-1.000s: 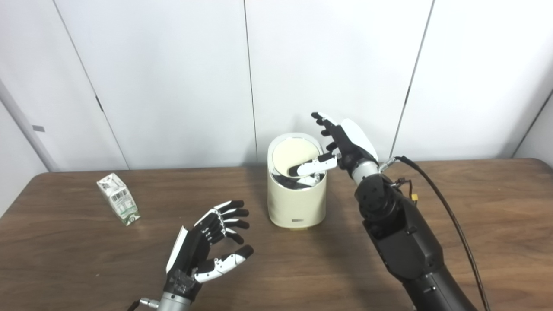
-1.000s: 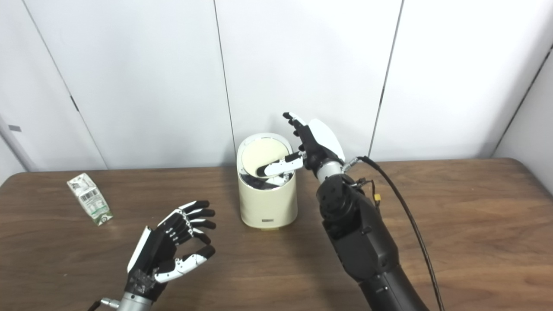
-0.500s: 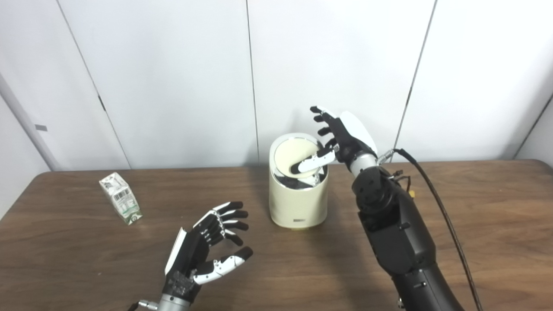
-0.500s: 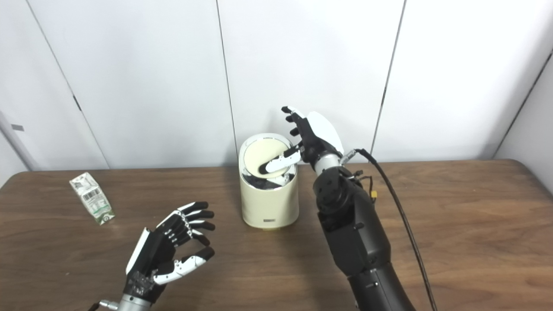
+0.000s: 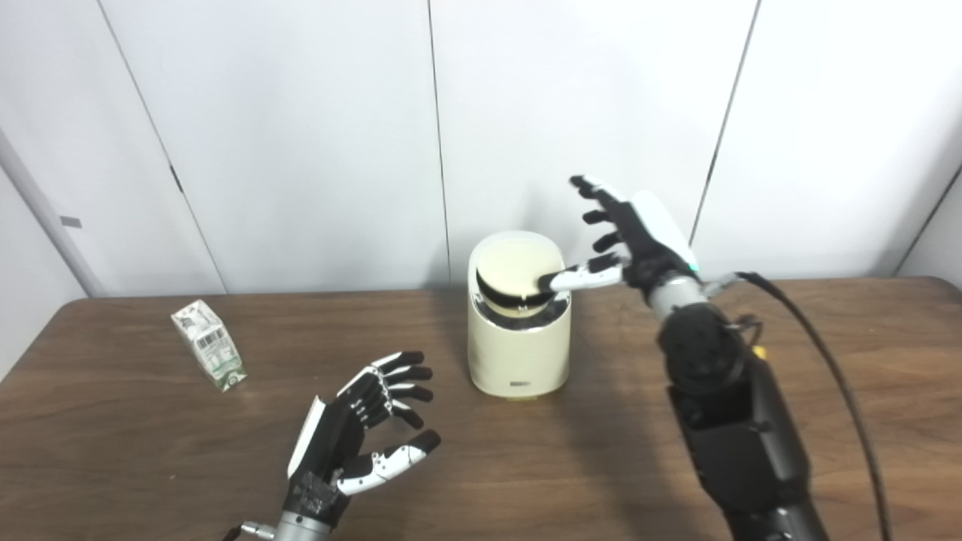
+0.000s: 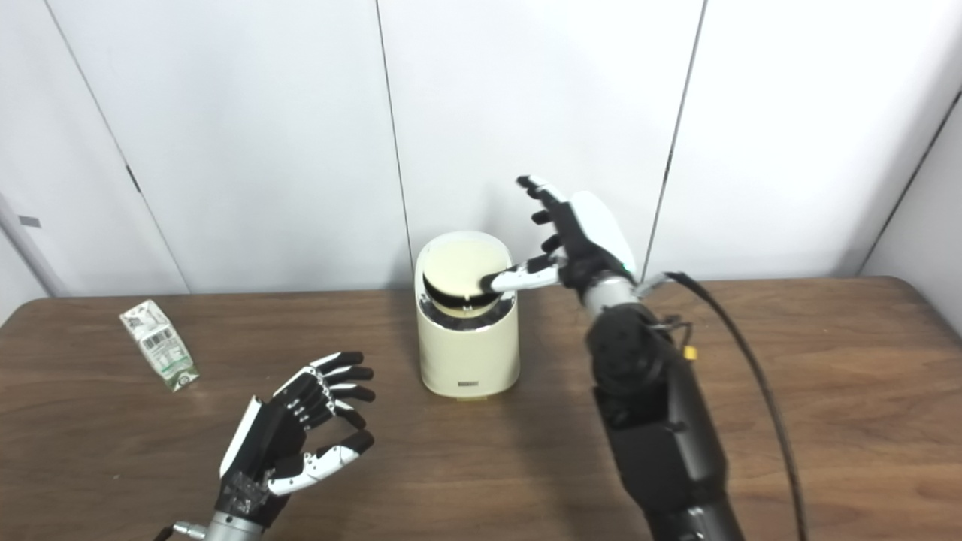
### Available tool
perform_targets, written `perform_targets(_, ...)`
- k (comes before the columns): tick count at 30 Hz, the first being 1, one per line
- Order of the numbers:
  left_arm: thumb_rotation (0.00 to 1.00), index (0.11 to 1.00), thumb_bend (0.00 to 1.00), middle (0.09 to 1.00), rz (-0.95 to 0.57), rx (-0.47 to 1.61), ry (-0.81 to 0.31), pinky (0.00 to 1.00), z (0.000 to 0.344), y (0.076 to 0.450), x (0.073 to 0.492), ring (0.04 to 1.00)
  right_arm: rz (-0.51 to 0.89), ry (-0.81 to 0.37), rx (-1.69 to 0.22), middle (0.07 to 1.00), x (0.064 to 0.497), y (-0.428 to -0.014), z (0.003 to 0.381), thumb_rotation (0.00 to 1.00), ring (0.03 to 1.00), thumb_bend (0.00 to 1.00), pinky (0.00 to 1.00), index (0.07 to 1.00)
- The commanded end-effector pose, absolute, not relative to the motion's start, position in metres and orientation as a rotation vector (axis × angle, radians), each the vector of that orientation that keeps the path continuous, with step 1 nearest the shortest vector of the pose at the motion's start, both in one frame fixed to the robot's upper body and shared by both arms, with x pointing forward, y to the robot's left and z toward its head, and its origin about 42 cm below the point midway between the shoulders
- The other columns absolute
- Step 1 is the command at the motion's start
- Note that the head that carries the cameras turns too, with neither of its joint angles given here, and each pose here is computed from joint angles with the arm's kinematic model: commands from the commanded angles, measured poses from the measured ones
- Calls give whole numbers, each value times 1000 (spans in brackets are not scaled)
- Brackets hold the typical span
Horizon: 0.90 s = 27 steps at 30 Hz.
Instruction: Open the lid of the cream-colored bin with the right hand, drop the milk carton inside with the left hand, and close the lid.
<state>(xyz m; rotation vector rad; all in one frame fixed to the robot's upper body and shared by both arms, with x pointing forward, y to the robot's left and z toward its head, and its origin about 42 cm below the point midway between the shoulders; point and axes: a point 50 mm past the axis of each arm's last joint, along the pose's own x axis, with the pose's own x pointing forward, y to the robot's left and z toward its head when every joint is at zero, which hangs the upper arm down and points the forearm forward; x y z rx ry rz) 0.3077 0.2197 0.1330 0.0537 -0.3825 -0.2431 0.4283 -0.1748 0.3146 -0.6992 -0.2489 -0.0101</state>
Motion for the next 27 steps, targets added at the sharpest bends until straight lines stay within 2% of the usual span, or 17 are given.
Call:
perform_targets(1,132,805,656,742,-242,50,-429,499,143,218,311,660,-43,-403,-638,891,420,-178,347,165,806,771,608,899)
perform_targets(8,138,807,661,742,-244,50,-426,500,143,219,310,660,-110,-420,-597,891,389,-203,346,264,810,715,611,911)
perform_targets(12,141,804,669,741,-240,46,-428,500,144,218,310,663,-107,-416,-604,898,374,-219,333,223,811,692,619,906)
perform_targets(15,135,805,664,740,-238,50,-429,502,144,219,310,661,-86,-408,-574,894,364,-229,317,220,814,747,626,906)
perform_targets(17,134,806,659,742,-237,53,-430,503,144,220,310,663,-58,-404,-546,886,357,-233,306,187,825,757,659,907)
perform_targets(21,149,804,668,747,-237,57,-434,502,146,220,310,663,-19,-383,-524,897,345,-241,285,217,836,757,688,902)
perform_targets(27,152,798,665,750,-233,61,-441,508,148,219,309,666,16,-343,-449,924,332,-249,258,215,867,754,801,952)
